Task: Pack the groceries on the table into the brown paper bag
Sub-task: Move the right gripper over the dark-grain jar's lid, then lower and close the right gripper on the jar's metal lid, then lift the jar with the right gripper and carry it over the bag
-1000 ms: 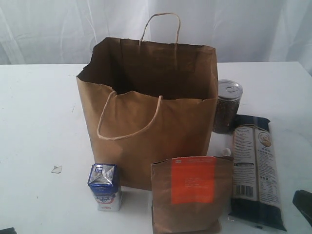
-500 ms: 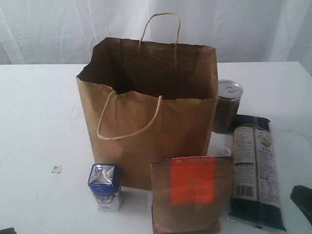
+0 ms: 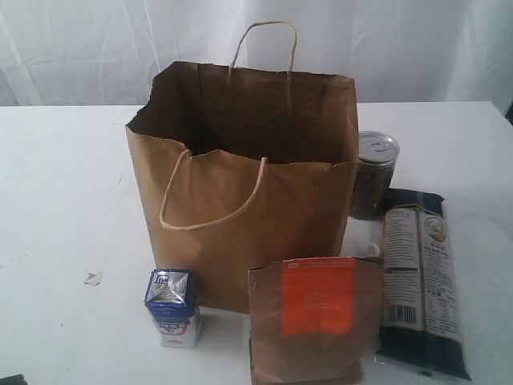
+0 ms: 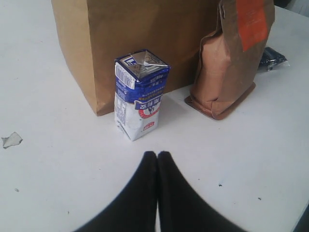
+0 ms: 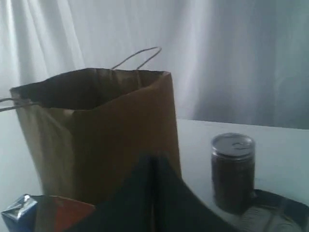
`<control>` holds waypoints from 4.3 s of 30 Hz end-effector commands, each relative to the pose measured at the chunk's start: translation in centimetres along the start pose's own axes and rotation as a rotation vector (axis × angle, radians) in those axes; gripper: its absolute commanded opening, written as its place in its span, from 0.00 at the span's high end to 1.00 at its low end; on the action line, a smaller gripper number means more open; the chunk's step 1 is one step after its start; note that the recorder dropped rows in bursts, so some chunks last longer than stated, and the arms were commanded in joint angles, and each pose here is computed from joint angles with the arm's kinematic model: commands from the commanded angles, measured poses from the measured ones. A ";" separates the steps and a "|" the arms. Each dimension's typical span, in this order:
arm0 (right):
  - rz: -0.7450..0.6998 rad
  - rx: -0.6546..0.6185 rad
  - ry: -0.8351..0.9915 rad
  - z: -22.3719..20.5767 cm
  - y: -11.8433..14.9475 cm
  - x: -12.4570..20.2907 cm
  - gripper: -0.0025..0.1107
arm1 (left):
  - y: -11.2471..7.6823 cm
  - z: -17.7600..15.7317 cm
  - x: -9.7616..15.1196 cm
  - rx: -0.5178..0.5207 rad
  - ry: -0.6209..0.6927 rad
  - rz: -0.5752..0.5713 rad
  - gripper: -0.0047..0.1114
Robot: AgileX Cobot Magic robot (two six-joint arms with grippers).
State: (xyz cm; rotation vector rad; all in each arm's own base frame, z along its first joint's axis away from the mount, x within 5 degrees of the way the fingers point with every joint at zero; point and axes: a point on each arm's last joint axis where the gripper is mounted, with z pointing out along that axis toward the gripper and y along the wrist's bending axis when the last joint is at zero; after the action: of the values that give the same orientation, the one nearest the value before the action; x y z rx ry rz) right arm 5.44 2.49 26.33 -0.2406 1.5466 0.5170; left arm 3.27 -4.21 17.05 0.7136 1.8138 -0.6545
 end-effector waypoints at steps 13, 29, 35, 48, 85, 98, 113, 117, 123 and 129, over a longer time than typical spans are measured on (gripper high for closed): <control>-0.226 0.233 0.236 8.9 0.2 -7.6 0.52 | 0.0 0.0 0.1 0.004 0.002 -0.006 0.96; -0.782 0.241 0.536 17.5 -2.8 -1.9 0.24 | 0.0 0.0 0.1 0.004 0.002 -0.006 0.96; -0.255 0.364 0.485 19.0 -5.6 -2.1 0.24 | 0.0 0.0 0.1 0.004 0.002 -0.006 0.96; 0.087 0.415 0.424 24.9 -9.4 -2.4 0.24 | 0.0 0.0 0.1 0.004 0.002 -0.006 0.96; 0.000 0.287 0.645 29.2 -10.2 5.7 0.18 | 0.0 0.0 0.1 0.004 0.002 -0.006 0.96; -0.035 0.278 0.678 30.3 -10.8 7.1 0.42 | 0.0 0.0 0.1 0.004 0.002 -0.006 0.96; -0.078 0.335 0.585 29.0 -10.2 2.4 0.97 | 0.0 0.0 0.1 0.003 0.002 -0.004 0.96; -0.109 0.352 0.535 27.7 -9.6 0.1 0.98 | 0.0 0.0 0.1 0.003 0.002 -0.004 0.96; -0.130 0.380 0.424 25.4 -8.5 -4.1 0.98 | 0.0 0.0 0.1 0.003 0.002 -0.004 0.96; -0.126 0.368 0.224 21.7 -6.4 -10.0 0.98 | 0.0 0.0 0.1 0.003 0.002 -0.004 0.96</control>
State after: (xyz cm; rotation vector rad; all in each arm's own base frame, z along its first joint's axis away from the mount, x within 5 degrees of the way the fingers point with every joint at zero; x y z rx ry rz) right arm 30.08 5.59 32.79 -0.1119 1.9020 0.0817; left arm 3.27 -4.21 17.05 0.7153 1.8129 -0.6533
